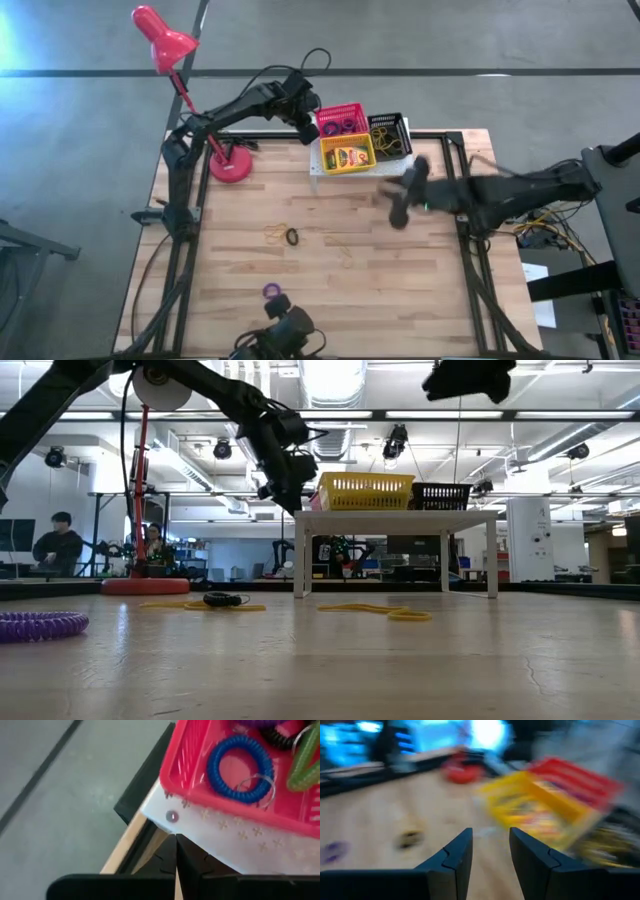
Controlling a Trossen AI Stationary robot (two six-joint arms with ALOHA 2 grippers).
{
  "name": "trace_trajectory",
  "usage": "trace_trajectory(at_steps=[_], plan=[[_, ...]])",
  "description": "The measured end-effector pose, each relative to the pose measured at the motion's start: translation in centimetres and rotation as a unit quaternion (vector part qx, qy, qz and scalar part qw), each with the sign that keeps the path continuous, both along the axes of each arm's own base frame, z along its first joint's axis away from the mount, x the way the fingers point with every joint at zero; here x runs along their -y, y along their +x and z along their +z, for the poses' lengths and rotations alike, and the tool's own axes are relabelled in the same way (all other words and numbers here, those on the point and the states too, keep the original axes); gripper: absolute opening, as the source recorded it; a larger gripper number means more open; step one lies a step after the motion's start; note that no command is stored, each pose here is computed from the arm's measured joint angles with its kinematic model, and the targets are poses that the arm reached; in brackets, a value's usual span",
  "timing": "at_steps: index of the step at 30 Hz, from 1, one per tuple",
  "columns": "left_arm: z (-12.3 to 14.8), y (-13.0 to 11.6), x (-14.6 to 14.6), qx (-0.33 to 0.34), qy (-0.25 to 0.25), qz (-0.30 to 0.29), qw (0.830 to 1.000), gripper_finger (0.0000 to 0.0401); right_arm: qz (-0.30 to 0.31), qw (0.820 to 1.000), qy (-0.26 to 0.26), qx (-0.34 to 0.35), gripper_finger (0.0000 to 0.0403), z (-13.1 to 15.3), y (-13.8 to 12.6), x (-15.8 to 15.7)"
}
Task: Pick & Place Office Desk Supplies
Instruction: Adjust the bins on the shelf
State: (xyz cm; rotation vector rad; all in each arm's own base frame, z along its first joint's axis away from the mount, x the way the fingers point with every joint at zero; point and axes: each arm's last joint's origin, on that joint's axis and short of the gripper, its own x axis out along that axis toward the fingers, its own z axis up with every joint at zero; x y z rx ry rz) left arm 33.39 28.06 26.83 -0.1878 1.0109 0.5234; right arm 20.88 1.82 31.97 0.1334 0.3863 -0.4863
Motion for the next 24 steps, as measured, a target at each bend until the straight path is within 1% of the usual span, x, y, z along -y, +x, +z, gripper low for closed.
trace_trajectory(at_steps=[3,6,9,13,16,20,24], plan=[[0.0,0.1,0.0,0.002,0.007,-0.007,1.000,0.0006,-0.091,0.995,-0.005,-0.045,0.0123,2.6,-0.6,3.7],[0.0,0.1,-0.1,0.006,0.011,-0.012,1.000,0.0006,-0.186,0.976,0.004,-0.115,0.0123,3.7,-1.3,8.4],[0.1,0.2,-0.2,0.008,0.021,-0.023,0.999,0.0006,-0.231,0.960,0.034,-0.158,0.0123,3.8,-2.0,13.3],[0.4,0.5,-0.5,0.023,0.044,-0.033,0.998,0.0006,-0.255,0.944,0.098,-0.184,0.0123,2.3,-3.6,18.9],[0.5,0.6,-0.7,0.031,0.059,-0.040,0.997,0.0006,-0.259,0.938,0.137,-0.187,0.0123,1.3,-4.8,21.3],[0.8,0.8,-0.9,0.043,0.078,-0.047,0.995,0.0006,-0.237,0.935,0.180,-0.194,0.0123,0.0,-5.3,21.9],[0.6,1.0,-1.1,0.053,0.096,-0.061,0.992,0.0006,-0.225,0.935,0.192,-0.197,0.0123,-0.6,-5.2,21.7]])
